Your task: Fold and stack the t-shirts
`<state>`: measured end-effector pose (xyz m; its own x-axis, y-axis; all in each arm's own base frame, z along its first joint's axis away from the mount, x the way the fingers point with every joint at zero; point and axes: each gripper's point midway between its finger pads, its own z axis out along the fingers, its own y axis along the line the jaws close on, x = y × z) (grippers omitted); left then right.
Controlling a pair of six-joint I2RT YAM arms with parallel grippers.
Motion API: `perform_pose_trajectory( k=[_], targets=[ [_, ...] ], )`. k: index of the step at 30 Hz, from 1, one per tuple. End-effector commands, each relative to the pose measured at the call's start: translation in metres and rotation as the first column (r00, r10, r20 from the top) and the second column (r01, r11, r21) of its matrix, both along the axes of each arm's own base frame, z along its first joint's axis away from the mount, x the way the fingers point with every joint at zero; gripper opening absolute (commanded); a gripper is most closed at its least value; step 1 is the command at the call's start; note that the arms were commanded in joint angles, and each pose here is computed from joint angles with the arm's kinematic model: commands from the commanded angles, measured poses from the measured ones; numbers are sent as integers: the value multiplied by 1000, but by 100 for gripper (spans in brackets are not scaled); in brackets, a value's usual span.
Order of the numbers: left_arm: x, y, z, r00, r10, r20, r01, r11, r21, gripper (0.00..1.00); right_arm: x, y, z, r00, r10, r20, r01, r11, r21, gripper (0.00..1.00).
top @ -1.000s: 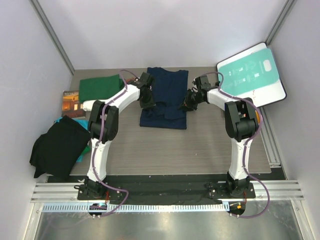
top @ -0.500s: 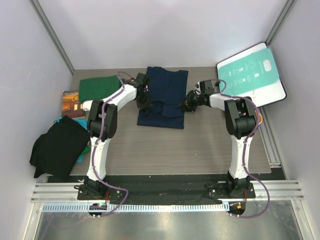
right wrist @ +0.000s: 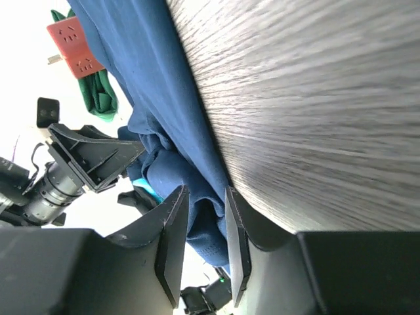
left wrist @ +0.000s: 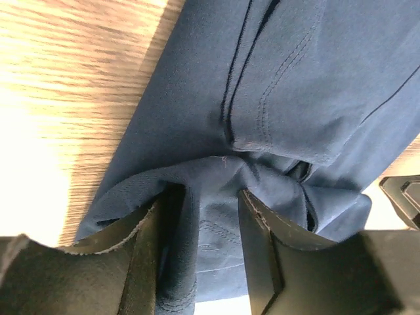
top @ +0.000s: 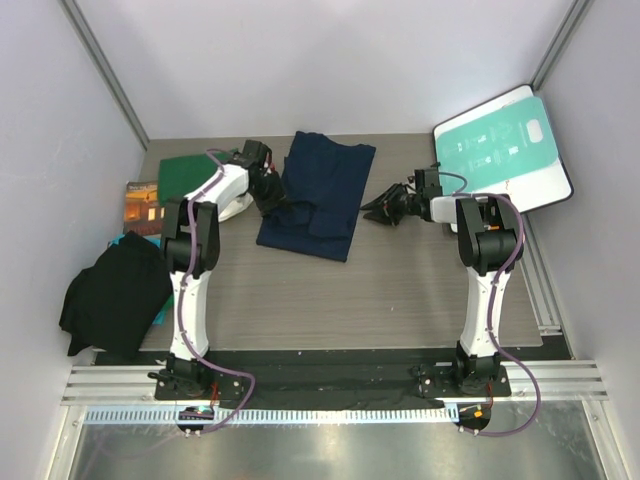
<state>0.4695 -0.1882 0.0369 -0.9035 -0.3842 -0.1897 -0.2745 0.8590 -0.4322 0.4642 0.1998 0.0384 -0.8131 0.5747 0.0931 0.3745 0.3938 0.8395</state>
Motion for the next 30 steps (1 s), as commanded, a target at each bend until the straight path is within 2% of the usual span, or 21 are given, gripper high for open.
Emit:
perform_pose_trajectory(
  k=[1, 3, 11, 12, 14, 15, 17, 20, 22, 23, 24, 30],
  targets=[
    [19, 2, 36, 996, 21, 89, -17, 999, -46, 50, 6, 1, 21, 998, -10, 65, 7, 999, 40, 35],
    [20, 4, 39, 995, 22, 97, -17, 998, -55, 53, 1, -3, 18, 998, 0, 61, 0, 1000, 6, 35],
    [27, 16, 66, 987, 57, 151, -47, 996, -74, 54, -24, 9, 36, 991, 78, 108, -71, 995, -64, 35],
    [28, 19, 70, 985, 66, 158, -55, 996, -75, 54, -32, 9, 33, 993, 91, 81, -84, 993, -88, 35],
    [30, 29, 79, 981, 91, 172, -82, 995, -55, 54, -41, 14, 38, 984, 135, 121, -115, 981, -156, 35],
    [28, 33, 82, 981, 91, 171, -86, 995, -41, 54, -50, 13, 33, 986, 146, 86, -128, 974, -188, 34],
    [31, 50, 90, 973, 124, 195, -132, 991, 32, 52, -57, 15, 41, 968, 202, 149, -148, 938, -312, 33],
    [21, 70, 107, 966, 131, 222, -162, 979, 125, 49, -74, 28, 52, 931, 313, 190, -192, 860, -473, 33],
    [12, 71, 126, 959, 109, 261, -146, 981, 128, 45, -85, 44, 67, 899, 378, 222, -228, 836, -500, 33],
    [1, 70, 118, 966, 97, 239, -133, 981, 139, 44, -88, 46, 66, 891, 399, 219, -242, 824, -513, 33],
    [-4, 65, 132, 957, 70, 282, -111, 985, 133, 43, -87, 50, 64, 887, 408, 215, -252, 819, -516, 33],
    [-45, 39, 101, 967, -29, 254, -6, 991, 136, 38, -83, 66, 45, 870, 462, 170, -311, 783, -539, 32]
  ],
)
